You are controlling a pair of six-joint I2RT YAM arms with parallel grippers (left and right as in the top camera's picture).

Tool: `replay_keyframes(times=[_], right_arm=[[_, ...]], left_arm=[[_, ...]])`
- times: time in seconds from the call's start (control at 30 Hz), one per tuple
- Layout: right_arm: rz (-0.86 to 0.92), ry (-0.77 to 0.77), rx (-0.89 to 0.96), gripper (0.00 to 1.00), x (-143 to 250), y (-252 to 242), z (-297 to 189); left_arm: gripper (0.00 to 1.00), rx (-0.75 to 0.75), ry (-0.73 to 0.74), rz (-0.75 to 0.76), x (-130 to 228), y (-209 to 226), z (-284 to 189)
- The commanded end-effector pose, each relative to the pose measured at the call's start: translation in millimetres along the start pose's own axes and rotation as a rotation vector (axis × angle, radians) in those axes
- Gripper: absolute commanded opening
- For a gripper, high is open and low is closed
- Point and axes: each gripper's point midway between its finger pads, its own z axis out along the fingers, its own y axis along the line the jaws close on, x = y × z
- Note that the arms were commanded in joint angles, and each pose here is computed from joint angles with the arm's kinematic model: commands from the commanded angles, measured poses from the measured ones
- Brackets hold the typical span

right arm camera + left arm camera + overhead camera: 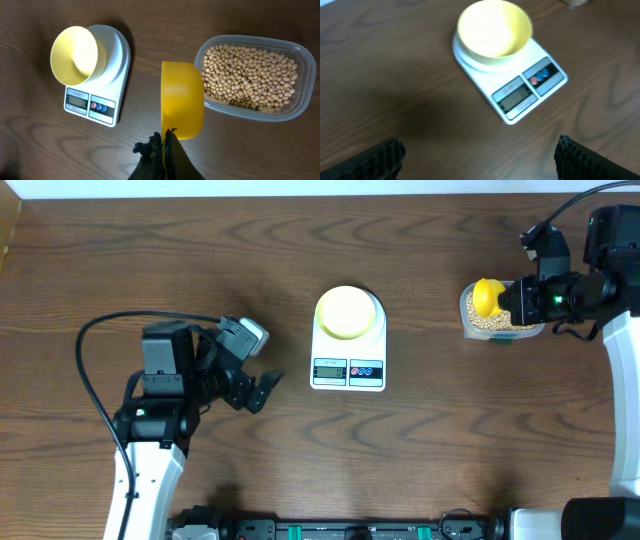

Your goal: Scoop item into bowl and weigh 50g on scale

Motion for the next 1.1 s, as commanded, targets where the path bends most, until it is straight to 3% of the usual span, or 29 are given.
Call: replay_keyframes(times=[0.0, 0.5, 0.7, 1.07], right_arm=[[-0.020, -0.015, -0.011, 0.01, -5.6, 5.1, -2.6], [-0.021, -0.015, -0.011, 0.01, -5.5, 5.1, -2.6], [-0.023, -0.020, -0.010, 0.01, -6.8, 4.9, -2.6], [-0.025, -0.024, -0.009, 0.01, -7.9, 4.7, -2.7]], left_arm=[[0.97, 0.094, -0.057, 0.062, -8.3, -15.2, -0.1], [0.98, 0.109, 0.040, 0.111, 13.8, -3.5, 24.2], [0.97, 0.040, 0.065, 0.127, 1.1, 9.6, 13.6], [0.97, 0.088, 0.079, 0.203, -5.1, -0.5, 4.7]])
